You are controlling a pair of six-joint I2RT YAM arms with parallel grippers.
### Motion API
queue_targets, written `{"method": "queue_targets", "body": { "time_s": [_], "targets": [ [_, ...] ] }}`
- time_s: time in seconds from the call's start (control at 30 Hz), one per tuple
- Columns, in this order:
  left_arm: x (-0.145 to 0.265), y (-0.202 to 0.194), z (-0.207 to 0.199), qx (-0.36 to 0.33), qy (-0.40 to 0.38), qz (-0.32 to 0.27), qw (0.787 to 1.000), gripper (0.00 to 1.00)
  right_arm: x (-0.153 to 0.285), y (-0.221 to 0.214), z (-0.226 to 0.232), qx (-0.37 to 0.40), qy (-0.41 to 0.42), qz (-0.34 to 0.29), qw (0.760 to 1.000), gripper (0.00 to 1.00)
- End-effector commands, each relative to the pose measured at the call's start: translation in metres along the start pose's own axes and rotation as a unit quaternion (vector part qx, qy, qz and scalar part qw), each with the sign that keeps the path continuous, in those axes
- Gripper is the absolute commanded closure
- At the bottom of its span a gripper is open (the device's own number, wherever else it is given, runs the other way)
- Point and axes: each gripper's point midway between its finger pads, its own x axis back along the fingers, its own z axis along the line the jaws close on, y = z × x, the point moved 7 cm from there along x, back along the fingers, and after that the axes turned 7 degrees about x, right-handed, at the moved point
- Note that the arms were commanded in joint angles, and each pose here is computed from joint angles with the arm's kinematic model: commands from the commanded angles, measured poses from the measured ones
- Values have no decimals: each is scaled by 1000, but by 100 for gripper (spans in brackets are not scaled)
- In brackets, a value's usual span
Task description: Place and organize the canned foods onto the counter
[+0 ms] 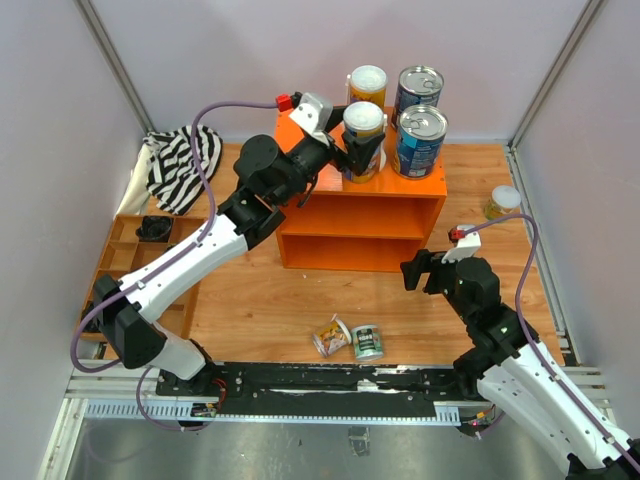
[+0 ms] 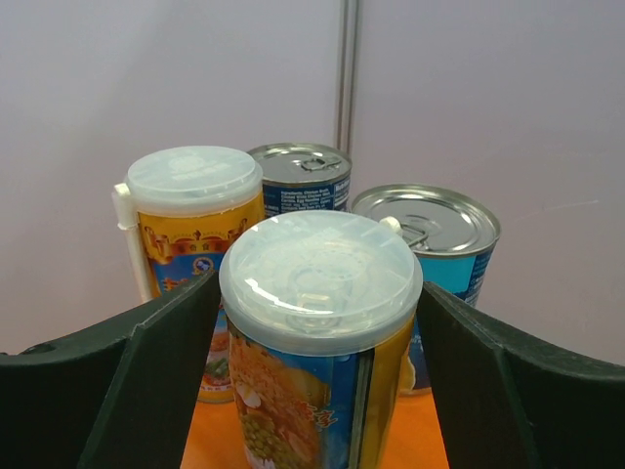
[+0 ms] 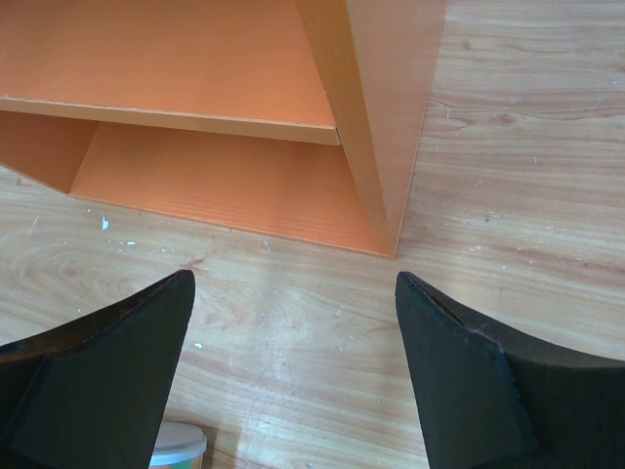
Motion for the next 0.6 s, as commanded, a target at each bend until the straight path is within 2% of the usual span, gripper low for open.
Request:
{"method": "queue_targets", "body": {
  "time_s": [0.0,0.13,0.37,0.57],
  "targets": [
    [4,34,-1,-11,-1,-58,998,12,1,1,5,2,14,-8,1000,15],
    [6,38,-1,-12,3,-62,998,5,2,2,5,1,15,-8,1000,15],
    [19,58,-3,-10,8,-81,997,2,3,3,4,2,14,-8,1000,15],
    [51,81,-6,9,23,-89,996,2,5,1,4,3,13,-4,1000,15]
  ]
}}
